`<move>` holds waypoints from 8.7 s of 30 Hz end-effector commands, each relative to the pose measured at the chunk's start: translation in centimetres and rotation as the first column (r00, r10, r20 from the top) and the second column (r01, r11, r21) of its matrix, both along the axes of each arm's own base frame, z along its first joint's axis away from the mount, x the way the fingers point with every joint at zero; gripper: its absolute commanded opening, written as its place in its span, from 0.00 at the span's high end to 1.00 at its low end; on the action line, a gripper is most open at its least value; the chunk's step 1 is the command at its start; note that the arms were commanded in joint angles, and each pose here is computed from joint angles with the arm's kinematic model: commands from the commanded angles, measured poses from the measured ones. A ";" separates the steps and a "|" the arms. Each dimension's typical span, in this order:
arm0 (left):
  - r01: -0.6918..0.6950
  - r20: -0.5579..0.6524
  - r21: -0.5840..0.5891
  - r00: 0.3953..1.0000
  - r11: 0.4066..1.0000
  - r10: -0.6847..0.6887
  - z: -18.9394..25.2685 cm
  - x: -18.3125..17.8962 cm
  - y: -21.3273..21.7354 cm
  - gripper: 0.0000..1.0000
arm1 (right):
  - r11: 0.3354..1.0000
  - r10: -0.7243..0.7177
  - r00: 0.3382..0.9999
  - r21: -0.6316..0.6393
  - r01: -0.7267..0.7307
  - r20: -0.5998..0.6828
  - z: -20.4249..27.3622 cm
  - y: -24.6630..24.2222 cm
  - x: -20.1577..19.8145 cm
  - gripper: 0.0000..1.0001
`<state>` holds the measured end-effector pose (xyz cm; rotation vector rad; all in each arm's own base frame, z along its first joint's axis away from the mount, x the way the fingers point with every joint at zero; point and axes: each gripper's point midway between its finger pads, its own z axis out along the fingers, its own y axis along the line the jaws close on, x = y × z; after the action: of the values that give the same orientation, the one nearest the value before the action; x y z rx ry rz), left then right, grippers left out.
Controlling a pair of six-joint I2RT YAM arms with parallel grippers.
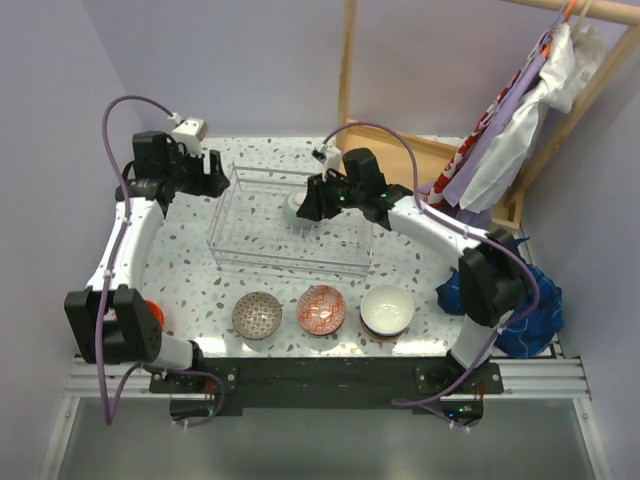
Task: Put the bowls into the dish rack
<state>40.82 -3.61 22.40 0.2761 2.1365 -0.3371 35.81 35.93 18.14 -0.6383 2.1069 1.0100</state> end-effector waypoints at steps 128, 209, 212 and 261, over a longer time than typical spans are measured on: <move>0.349 -0.147 0.143 0.933 0.926 -0.329 -7.3 3.4 -10.8 1.00 | 0.763 -0.018 0.902 0.577 0.290 -0.431 0.7 2.8 9.6 1.00; 0.603 -0.046 -0.101 0.792 0.792 -0.609 -9.5 0.9 -28.7 1.00 | 0.969 -0.224 0.973 0.090 0.229 -0.059 4.5 -10.8 5.0 0.57; 0.614 -0.028 -0.123 0.783 0.780 -0.621 -8.7 0.6 -29.1 1.00 | 0.970 -0.228 0.973 0.079 0.229 -0.032 5.1 -11.0 5.1 0.57; -0.011 -0.056 0.195 0.998 0.981 0.023 -1.3 -5.2 0.7 0.33 | 0.498 0.847 0.521 -0.507 -0.704 0.108 0.6 -8.6 -17.8 0.39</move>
<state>38.52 -4.53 21.59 0.3827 2.2012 -0.1819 21.12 28.07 19.34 -1.6819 1.8017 0.8158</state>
